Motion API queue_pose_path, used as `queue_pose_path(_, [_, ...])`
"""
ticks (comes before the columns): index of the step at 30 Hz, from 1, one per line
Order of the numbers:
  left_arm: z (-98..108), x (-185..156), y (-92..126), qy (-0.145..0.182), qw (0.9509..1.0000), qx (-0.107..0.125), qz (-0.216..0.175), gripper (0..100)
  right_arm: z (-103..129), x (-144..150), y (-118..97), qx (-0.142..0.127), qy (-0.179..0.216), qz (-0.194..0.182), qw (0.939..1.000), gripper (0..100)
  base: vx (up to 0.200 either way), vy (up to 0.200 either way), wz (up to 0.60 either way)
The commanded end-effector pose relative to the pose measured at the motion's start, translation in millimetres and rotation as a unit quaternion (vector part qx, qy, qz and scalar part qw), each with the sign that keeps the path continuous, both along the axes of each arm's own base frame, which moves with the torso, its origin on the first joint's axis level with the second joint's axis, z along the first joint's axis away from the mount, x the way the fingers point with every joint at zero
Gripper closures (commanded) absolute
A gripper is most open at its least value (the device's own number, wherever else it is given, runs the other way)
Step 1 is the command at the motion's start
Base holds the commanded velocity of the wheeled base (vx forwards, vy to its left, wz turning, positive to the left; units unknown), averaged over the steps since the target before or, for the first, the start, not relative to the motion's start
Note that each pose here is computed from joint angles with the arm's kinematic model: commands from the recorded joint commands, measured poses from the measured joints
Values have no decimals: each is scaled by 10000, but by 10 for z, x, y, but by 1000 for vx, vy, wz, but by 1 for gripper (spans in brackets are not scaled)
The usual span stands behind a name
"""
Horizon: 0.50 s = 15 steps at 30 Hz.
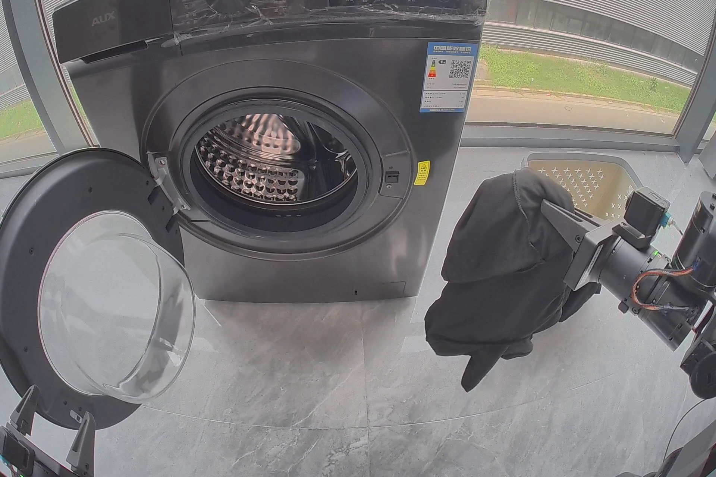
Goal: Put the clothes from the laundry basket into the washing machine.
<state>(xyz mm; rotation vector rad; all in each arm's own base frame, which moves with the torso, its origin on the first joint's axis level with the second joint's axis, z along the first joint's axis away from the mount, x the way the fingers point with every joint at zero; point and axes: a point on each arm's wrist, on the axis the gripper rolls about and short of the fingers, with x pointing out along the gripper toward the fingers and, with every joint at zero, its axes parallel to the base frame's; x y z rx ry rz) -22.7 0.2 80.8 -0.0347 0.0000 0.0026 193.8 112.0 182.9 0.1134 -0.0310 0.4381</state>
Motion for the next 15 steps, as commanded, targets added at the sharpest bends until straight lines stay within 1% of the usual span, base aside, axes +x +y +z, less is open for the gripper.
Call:
queue_pose_path(1, [-49,0,0,8,10000,-3,3,0,-9,5,7,-9,18,6,10000,100,0,200,0])
queue_pose_path(9, [-47,0,0,0,10000,-3,3,0,-13,-15,47,1,31,99,9999,100,0,200,0])
queue_pose_path(11, [-47,0,0,0,10000,-3,3,0,-11,-24,61,5,25,137,9999,100,0,0,0])
queue_pose_path(15, [-47,0,0,0,10000,12,3,0,9,-70,135,4,-18,343,9994,100,0,0,0])
